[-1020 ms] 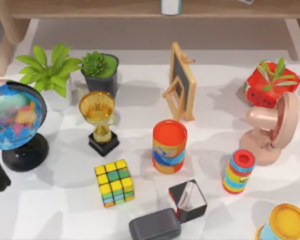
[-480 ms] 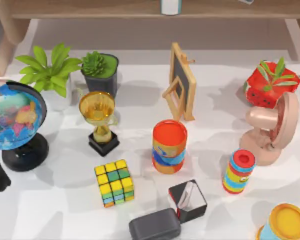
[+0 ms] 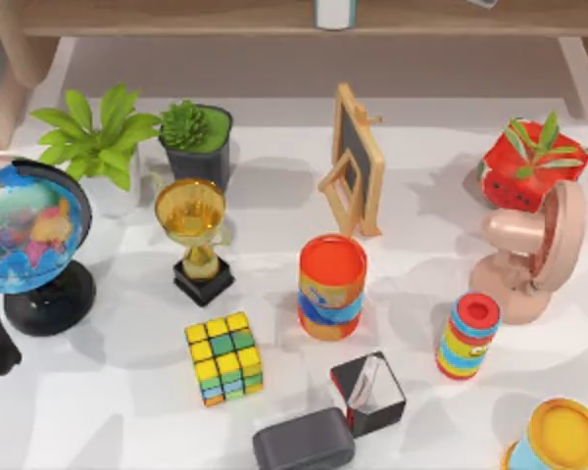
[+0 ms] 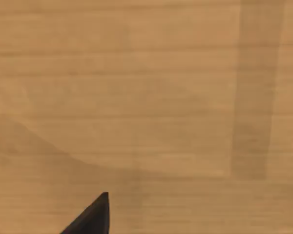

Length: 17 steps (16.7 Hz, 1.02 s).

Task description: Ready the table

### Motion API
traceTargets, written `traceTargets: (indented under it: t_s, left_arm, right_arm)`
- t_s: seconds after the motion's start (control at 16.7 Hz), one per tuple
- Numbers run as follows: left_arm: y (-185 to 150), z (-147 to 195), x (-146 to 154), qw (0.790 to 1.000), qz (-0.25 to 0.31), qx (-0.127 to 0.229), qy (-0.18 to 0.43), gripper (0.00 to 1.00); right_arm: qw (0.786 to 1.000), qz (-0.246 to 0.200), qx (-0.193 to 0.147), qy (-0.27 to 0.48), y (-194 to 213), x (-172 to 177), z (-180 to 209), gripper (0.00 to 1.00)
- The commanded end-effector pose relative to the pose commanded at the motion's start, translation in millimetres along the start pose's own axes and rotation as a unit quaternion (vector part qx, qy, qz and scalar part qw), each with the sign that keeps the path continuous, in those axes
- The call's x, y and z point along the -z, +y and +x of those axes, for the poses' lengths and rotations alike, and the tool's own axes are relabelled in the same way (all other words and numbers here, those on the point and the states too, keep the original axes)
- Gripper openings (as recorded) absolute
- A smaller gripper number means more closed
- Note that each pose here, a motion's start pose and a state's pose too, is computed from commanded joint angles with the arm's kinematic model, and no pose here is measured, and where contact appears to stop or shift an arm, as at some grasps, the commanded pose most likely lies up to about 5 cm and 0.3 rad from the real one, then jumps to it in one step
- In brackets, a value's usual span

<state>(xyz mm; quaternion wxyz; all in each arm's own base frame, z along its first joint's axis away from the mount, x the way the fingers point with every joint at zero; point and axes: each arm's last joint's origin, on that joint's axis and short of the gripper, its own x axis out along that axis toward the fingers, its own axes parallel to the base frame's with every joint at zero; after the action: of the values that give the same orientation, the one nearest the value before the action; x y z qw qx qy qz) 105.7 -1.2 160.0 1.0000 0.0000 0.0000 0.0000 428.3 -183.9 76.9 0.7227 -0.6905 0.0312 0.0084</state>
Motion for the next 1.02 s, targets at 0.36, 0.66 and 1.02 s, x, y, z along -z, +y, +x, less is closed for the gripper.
traceTargets:
  t_s: [0.36, 0.66, 1.02]
  left_arm:
    - [0, 0, 0, 1.000, 0.000, 0.000, 0.000, 1.00]
    - [0, 0, 0, 1.000, 0.000, 0.000, 0.000, 1.00]
    - [0, 0, 0, 1.000, 0.000, 0.000, 0.000, 1.00]
  right_arm:
    - [0.993, 0.117, -0.007, 0.000, -68, -43, -19, 1.00]
    - [0.959, 0.284, 0.008, 0.003, -158, -105, -98, 1.00]
    - [0.871, 0.488, 0.041, -0.019, -182, -161, -248, 1.00]
